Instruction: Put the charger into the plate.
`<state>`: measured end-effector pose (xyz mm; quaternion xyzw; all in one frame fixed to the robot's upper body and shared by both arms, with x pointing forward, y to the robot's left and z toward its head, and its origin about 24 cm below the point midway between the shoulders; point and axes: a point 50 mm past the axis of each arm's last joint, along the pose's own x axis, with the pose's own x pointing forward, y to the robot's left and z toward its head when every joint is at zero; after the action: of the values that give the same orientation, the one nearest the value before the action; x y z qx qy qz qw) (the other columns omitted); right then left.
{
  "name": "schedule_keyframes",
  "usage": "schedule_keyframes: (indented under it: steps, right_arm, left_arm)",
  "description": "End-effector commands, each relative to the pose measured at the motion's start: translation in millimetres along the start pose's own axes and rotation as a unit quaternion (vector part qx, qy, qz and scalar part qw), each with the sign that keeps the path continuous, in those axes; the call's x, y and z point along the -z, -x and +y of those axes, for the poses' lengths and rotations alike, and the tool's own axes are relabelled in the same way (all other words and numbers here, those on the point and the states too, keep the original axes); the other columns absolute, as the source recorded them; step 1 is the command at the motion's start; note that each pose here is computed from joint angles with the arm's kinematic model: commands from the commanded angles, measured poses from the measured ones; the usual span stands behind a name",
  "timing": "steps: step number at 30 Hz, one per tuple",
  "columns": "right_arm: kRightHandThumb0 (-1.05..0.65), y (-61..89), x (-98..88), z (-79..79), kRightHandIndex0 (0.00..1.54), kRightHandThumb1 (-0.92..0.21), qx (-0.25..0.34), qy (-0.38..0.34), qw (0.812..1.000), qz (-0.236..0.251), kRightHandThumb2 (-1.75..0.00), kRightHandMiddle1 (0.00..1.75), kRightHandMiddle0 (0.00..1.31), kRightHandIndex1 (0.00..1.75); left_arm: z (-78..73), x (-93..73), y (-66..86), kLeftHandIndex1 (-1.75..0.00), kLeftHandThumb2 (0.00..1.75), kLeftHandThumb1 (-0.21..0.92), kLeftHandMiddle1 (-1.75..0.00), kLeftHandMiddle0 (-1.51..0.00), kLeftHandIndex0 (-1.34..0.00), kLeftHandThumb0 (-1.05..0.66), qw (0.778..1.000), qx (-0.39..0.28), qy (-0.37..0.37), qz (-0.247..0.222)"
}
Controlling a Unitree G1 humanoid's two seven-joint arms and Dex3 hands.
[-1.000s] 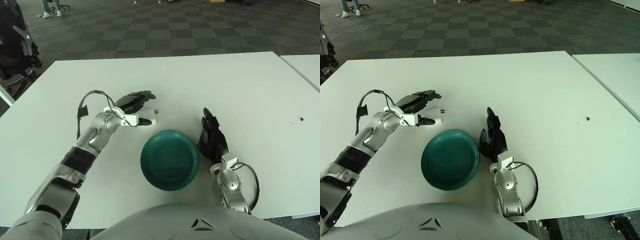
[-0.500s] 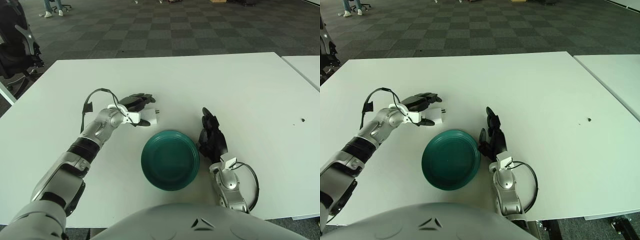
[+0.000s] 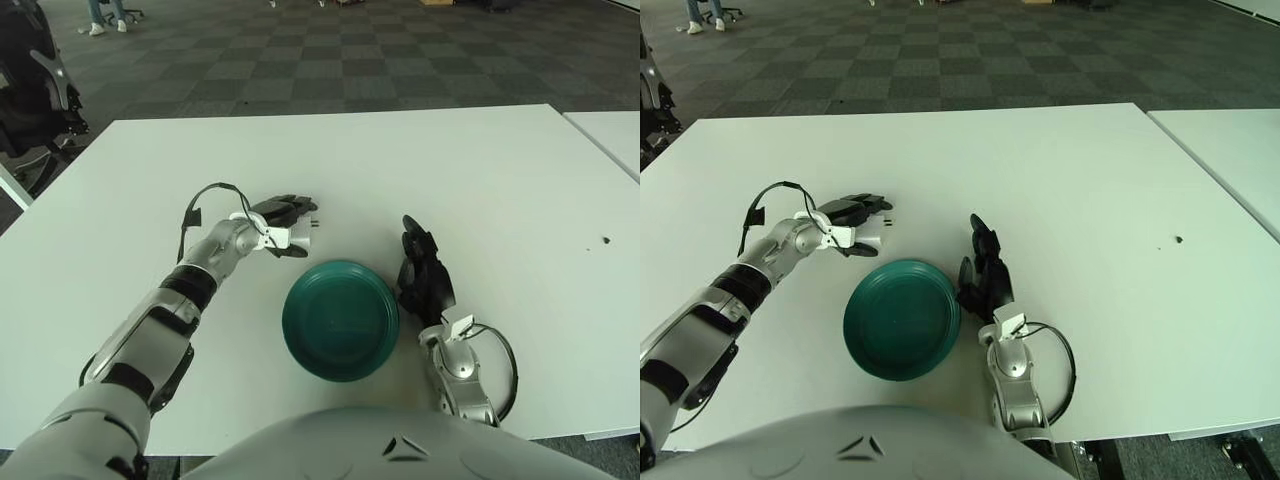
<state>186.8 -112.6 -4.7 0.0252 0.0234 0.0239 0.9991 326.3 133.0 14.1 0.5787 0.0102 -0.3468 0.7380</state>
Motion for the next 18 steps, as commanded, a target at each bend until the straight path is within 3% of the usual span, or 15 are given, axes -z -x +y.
schedule_keyframes:
  steps: [1,7,12,15,17,18]
  right_arm:
    - [-0.91,24.1,45.0,-5.7,0.03,-0.92,0.008,0.0,0.992,0.13,-0.95,0.25,0.0,0.0]
    - [-0.9,23.4,45.2,-6.8,0.02,-0.92,0.013,-0.002,0.992,0.127,-0.94,0.22,0.0,0.0]
    - [-0.88,23.5,44.6,-8.6,0.03,-0.92,0.017,-0.005,0.993,0.119,-0.93,0.22,0.0,0.0]
    - [-0.88,23.9,44.6,-9.4,0.03,-0.92,0.02,-0.006,0.993,0.118,-0.93,0.21,0.0,0.0]
    - [-0.89,24.0,45.0,-10.0,0.02,-0.92,0.022,-0.006,0.993,0.12,-0.93,0.19,0.0,0.0]
    - [-0.89,24.1,45.1,-10.2,0.02,-0.92,0.022,-0.007,0.992,0.121,-0.93,0.18,0.0,0.0]
  left_arm:
    - [-6.9,9.1,-2.5,-0.74,0.54,0.92,-0.02,-0.13,0.0,-1.04,1.0,0.01,-0.004,0.026]
    - [-18.0,13.5,-5.9,-0.88,0.53,0.92,-0.03,-0.19,-0.01,-1.01,0.999,0.006,-0.01,0.04]
    - [-23.4,12.4,-7.4,-0.99,0.53,0.92,-0.09,-0.32,-0.11,-0.98,0.999,0.005,-0.031,0.034]
    - [-25.0,11.5,-8.0,-1.2,0.46,0.92,-0.68,-0.25,-0.17,-0.91,0.999,0.008,-0.026,0.029]
    - [-26.4,10.9,-8.0,-1.43,0.35,0.91,-1.21,-0.2,-0.19,-0.79,0.999,0.012,-0.023,0.027]
    - [-27.1,10.8,-7.9,-1.47,0.33,0.91,-1.31,-0.2,-0.19,-0.76,0.999,0.014,-0.025,0.025]
